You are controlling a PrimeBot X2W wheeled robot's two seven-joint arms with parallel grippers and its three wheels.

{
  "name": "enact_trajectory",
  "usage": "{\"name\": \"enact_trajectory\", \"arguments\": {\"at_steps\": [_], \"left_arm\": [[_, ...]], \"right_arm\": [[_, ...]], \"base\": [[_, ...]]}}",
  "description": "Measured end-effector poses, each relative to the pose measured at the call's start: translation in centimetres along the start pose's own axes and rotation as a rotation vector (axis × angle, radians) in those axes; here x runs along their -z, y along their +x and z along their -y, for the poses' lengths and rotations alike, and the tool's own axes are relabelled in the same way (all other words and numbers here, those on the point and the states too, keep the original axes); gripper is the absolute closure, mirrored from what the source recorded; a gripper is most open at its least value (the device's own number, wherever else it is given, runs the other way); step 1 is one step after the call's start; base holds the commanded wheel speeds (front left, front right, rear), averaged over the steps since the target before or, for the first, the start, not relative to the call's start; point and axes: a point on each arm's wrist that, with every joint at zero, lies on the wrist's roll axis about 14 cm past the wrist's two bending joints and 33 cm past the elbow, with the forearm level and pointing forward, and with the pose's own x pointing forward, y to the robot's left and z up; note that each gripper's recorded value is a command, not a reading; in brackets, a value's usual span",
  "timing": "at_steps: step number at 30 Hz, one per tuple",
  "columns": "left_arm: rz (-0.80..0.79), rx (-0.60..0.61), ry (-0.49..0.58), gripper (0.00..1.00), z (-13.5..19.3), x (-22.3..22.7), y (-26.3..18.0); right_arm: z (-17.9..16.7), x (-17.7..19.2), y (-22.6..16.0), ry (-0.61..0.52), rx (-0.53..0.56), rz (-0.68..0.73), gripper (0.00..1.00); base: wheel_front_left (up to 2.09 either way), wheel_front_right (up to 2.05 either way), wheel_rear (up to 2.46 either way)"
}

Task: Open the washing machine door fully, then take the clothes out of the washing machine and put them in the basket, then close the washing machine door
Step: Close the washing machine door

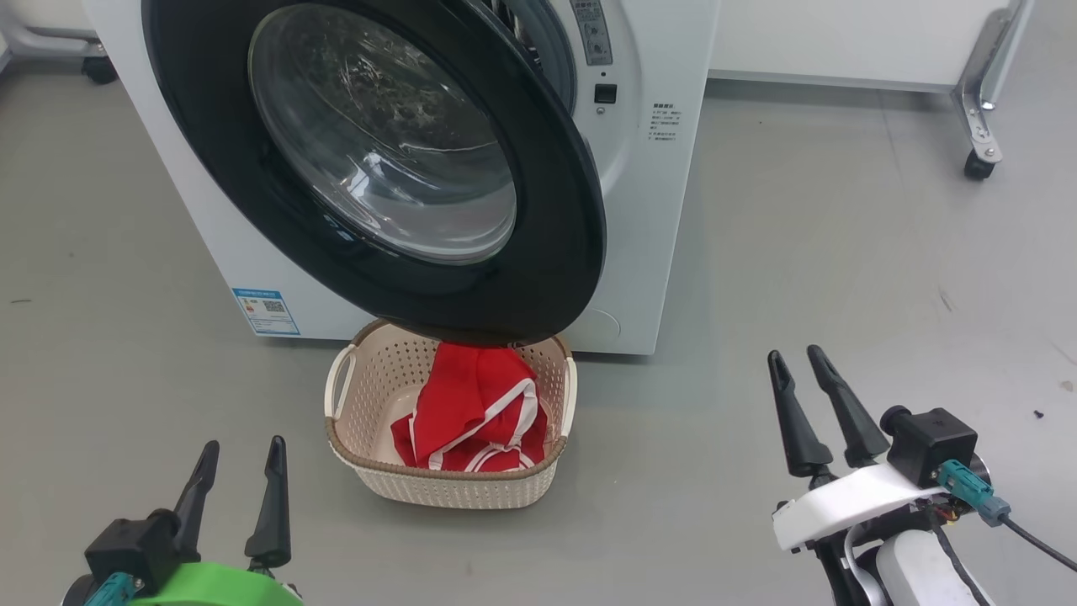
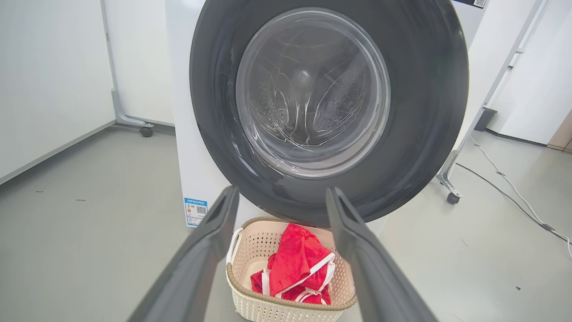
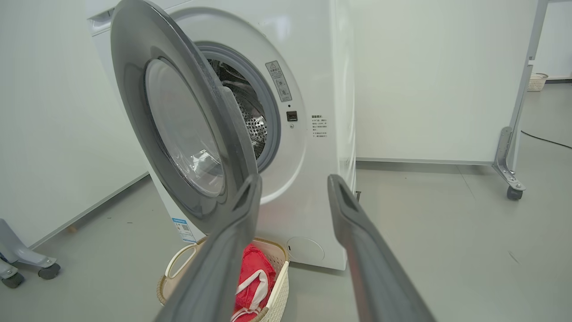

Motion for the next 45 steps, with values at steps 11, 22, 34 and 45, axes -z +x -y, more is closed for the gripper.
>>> {"name": "enact_trajectory", "arguments": {"at_steps": [11,22,34,45], "left_arm": [[-0.034,-0.009,-0.011,0.00,0.0,1.2,0.2],[-0.047,-0.022,-0.017,0.00,0.1,1.9,1.8],[-0.057,-0.082,-0.039,0.00,-1.2,2.7,3.7],[-0.089,-0.180,-0.008,0.00,-4.3,3.5,3.8]], "right_arm": [[-2.9,0.4,3.1,-0.073,-0.166,-0.019,1.00],[-7.9,0.6,8.9,-0.181,-0.424,-0.014,1.00],[-8.4,3.5,14.6,-0.222,-0.527,-0.061,1.00],[-7.0,7.9,17.6,-0.163,-0.524,-0.133,1.00]], "base": [[0.00,0.00,0.00],[0.00,0.00,0.00],[0.00,0.00,0.00],[0.00,0.00,0.00]]}}
